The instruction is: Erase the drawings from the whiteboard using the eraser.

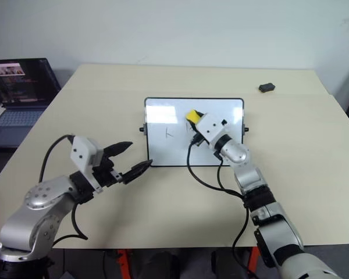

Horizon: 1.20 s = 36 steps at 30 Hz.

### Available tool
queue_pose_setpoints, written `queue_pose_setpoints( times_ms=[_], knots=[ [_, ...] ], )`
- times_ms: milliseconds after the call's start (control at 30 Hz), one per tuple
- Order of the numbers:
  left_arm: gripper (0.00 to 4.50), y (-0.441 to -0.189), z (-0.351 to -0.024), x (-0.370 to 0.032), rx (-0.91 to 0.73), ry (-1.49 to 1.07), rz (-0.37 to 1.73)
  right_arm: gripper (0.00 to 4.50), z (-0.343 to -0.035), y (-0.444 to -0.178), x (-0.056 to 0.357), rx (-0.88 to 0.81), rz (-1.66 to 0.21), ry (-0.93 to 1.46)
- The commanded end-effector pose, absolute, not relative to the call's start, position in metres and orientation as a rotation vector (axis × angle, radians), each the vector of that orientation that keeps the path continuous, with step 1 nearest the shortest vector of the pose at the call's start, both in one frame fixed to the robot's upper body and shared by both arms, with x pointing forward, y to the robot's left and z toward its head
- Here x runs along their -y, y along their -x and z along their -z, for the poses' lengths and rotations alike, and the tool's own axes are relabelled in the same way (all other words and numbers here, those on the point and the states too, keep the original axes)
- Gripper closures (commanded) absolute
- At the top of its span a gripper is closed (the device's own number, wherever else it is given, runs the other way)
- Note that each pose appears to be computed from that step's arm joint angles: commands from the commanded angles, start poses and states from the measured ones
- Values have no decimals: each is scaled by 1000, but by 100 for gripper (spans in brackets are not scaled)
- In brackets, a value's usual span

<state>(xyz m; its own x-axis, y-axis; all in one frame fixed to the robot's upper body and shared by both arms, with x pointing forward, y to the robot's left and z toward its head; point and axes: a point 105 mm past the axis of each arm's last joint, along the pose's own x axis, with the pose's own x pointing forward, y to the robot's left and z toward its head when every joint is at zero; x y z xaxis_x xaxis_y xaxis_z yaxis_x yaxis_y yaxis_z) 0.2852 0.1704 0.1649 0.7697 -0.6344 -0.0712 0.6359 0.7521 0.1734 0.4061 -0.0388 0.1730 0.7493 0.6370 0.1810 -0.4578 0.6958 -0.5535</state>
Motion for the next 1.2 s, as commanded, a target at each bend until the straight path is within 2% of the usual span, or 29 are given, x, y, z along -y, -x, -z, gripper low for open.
queue_pose_setpoints(
  times_ms=[33, 133, 233, 333, 467, 567, 667, 767, 867, 933, 1000, 1200],
  knots=[
    [0, -280, -177, -164, 37, -223, 722, 350, -180, -410, 35, 431, -626, 528],
    [0, -280, -178, -164, 38, -223, 725, 350, -162, -408, 33, 399, -671, 541],
    [0, -281, -178, -164, 39, -221, 728, 350, -119, -398, 35, 288, -751, 567],
    [0, -281, -178, -163, 39, -221, 731, 350, -91, -390, 37, 213, -797, 582],
    [0, -283, -178, -161, 41, -221, 739, 350, -73, -384, 37, 152, -819, 568],
    [0, -284, -179, -161, 42, -221, 745, 350, -88, -384, 36, 207, -806, 551],
    [0, -285, -179, -161, 41, -222, 747, 350, -143, -379, 32, 398, -800, 512],
    [0, -285, -179, -162, 39, -224, 748, 351, -184, -371, 34, 509, -786, 498],
    [0, -285, -178, -161, 38, -224, 749, 351, -199, -371, 39, 525, -762, 498],
    [0, -284, -177, -161, 36, -221, 753, 351, -210, -381, 46, 528, -708, 510],
    [0, -284, -177, -160, 32, -217, 760, 351, -211, -396, 47, 506, -660, 547],
    [0, -282, -175, -159, 25, -218, 772, 351, -203, -419, 36, 454, -607, 576]
  ],
)
